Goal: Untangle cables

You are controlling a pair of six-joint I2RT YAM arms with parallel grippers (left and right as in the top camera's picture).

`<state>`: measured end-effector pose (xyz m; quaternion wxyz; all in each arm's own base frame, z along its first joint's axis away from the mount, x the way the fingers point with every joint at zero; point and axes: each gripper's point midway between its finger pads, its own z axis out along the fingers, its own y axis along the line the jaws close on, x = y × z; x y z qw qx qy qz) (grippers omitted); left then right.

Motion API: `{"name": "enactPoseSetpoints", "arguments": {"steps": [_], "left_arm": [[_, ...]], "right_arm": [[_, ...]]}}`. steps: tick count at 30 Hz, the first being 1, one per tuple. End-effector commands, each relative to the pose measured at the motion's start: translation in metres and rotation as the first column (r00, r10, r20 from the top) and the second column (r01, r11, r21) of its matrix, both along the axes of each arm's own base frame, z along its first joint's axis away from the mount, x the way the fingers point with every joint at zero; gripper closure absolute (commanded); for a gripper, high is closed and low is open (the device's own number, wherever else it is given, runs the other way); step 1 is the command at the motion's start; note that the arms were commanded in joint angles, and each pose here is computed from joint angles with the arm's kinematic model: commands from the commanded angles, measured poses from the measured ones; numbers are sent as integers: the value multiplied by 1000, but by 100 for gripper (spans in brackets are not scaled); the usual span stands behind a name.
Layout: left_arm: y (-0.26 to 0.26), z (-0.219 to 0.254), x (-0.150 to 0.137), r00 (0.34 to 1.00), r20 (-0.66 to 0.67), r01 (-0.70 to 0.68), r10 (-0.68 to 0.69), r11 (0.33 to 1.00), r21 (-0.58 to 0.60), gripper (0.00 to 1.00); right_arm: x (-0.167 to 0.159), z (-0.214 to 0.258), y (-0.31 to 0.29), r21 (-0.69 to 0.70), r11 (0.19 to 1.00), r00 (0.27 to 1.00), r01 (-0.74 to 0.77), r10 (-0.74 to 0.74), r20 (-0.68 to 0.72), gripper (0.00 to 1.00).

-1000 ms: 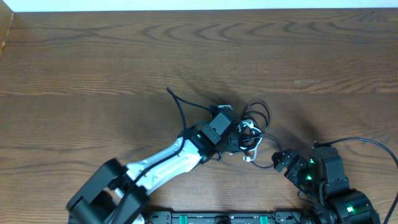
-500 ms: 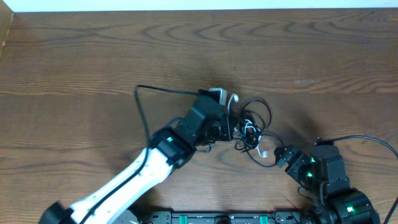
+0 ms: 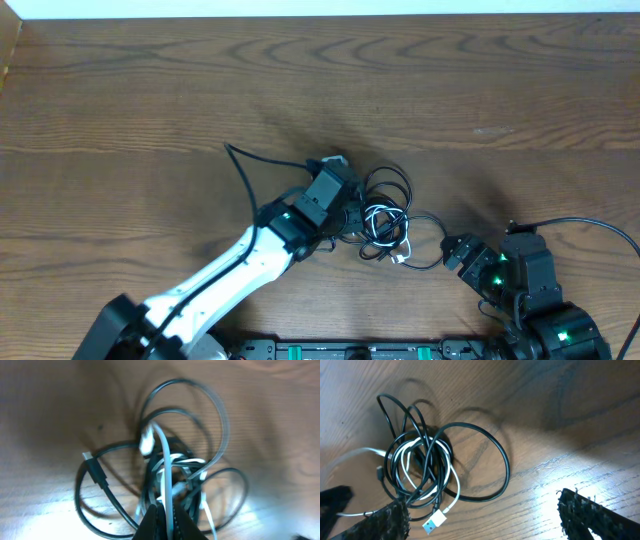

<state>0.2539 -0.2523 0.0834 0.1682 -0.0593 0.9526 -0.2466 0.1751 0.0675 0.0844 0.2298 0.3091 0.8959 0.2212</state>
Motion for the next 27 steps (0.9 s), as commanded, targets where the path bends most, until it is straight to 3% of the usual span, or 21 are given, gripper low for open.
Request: {"name": "enactPoseSetpoints", "arguments": {"steps": [1,5,8,11,17,20,27], "left_arm": [[10,-24,-4,992,-88,-85,88,995,42,92],[43,-46,-13,953,-171,-221,250,960,171,92],[83,-56,-22,859,-217,-397,464,871,291,92],[102,-59,-28,788,-250,-474,562,814,335,93],[95,-56,-14,773,-242,-525,586,805,274,92],[84,-53,-9,791,-233,-518,565,822,236,86],[85,-52,-7,813,-168,-510,557,822,255,84]], "right_arm": [[0,3,2,-1,1000,1000,-13,13,11,8],[-1,4,5,7,999,999,-39,39,11,11],[-3,4,10,12,997,997,-81,80,14,13],[-3,4,10,8,996,996,-90,89,17,14],[2,8,12,15,996,995,-90,89,42,13],[2,8,12,15,996,995,-89,88,42,1],[-3,6,14,28,994,995,-103,102,21,1]]}}
